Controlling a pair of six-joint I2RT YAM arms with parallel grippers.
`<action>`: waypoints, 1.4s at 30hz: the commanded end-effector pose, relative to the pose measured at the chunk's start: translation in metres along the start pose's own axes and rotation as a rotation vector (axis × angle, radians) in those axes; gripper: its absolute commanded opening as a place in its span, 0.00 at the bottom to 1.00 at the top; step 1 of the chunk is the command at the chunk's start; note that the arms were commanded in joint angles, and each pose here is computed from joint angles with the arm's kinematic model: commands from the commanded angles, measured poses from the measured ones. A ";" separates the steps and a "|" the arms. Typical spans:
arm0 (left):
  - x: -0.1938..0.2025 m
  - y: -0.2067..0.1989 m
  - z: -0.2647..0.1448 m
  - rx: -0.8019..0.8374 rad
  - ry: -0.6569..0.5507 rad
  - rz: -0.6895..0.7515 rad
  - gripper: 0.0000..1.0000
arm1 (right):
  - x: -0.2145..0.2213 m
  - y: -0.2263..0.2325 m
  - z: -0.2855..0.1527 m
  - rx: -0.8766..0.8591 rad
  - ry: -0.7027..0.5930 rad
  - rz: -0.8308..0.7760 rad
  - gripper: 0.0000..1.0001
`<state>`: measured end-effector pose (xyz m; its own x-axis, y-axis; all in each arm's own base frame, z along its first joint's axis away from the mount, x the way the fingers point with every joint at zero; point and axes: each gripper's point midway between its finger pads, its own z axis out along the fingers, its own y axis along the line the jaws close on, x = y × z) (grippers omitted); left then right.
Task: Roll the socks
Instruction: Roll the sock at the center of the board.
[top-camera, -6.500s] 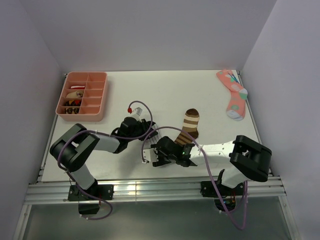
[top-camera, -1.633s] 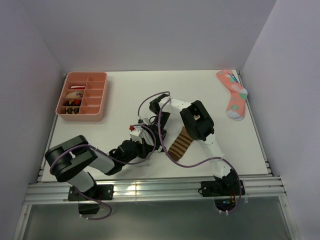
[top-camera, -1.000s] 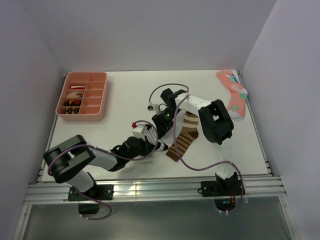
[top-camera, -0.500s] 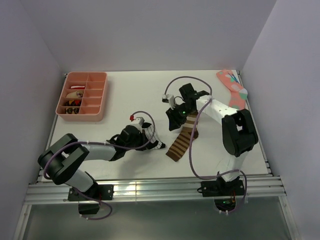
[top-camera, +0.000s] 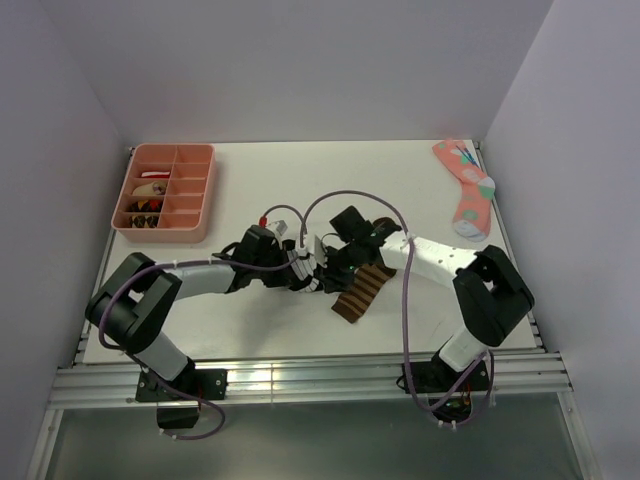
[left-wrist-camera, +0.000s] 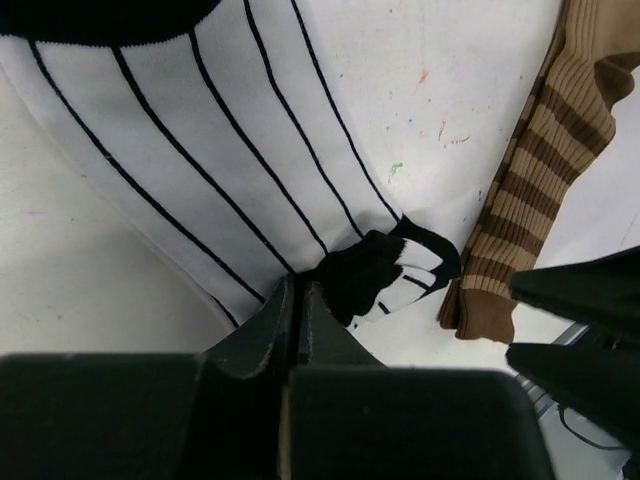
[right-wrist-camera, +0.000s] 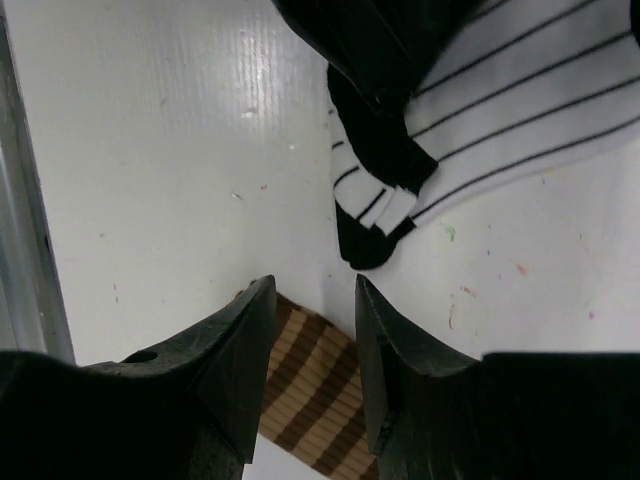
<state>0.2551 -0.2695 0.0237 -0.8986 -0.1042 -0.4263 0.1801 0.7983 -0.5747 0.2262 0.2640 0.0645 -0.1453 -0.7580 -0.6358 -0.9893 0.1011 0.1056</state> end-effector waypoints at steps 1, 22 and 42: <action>0.021 0.010 -0.001 -0.028 0.119 0.004 0.00 | -0.023 -0.015 -0.003 0.103 -0.063 -0.155 0.45; 0.053 0.011 -0.004 0.049 0.263 -0.050 0.00 | -0.022 0.027 0.030 0.195 -0.053 -0.538 0.44; 0.054 0.013 -0.011 0.046 0.250 -0.051 0.00 | -0.004 0.023 0.057 0.250 0.109 -0.664 0.38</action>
<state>0.2229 -0.2782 0.0207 -0.9631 -0.0100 -0.2689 0.1833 0.7071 -0.6830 0.1910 0.2984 0.0197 0.4474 -0.7758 -0.4450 -0.8757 -0.2791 -0.3940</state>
